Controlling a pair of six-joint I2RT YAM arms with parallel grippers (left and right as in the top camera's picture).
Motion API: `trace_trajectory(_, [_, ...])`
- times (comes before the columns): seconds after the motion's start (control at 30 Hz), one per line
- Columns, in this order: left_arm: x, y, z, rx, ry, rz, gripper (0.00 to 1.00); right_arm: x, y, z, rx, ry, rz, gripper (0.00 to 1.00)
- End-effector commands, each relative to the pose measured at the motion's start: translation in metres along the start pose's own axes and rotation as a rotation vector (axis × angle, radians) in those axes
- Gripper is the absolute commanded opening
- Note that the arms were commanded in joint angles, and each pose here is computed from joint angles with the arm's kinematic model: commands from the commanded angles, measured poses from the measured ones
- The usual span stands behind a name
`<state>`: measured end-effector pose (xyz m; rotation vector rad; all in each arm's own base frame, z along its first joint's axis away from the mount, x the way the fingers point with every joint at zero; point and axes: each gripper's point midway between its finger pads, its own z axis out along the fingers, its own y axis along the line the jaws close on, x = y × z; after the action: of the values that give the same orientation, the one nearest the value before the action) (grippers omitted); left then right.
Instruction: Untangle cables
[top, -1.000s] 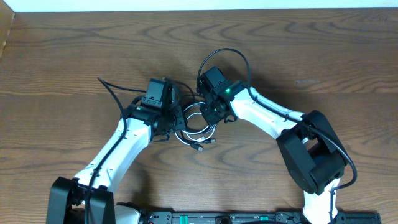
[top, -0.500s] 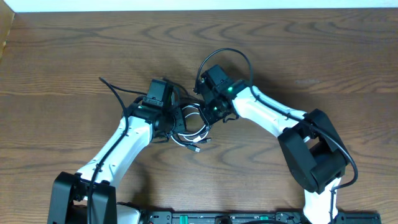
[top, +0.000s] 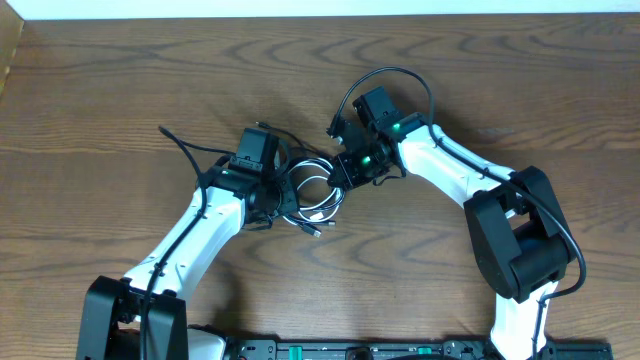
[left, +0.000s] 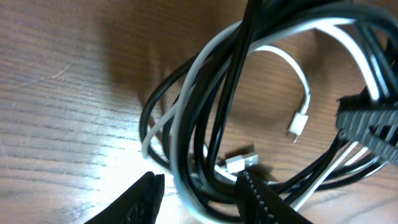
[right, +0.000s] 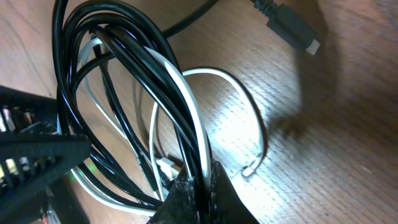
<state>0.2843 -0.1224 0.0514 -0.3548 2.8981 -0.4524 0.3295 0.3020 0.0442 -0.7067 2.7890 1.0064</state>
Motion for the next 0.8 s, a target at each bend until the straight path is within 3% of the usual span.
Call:
trace_trajectory(0.0, [-0.005,0.001,0.002,-0.002,-0.018,-0.062,0.43,0.002,0.012,0.002,-0.059,0.011,-0.025,0.01])
trace_trajectory(0.2, [-0.006,0.0,0.002,0.002,-0.021,-0.085,0.43,0.003,0.034,0.001,-0.172,0.016,-0.08,0.01])
trace_trajectory(0.77, [-0.013,0.0,0.002,-0.002,-0.054,-0.08,0.41,0.006,0.04,0.004,-0.187,0.021,-0.133,0.01])
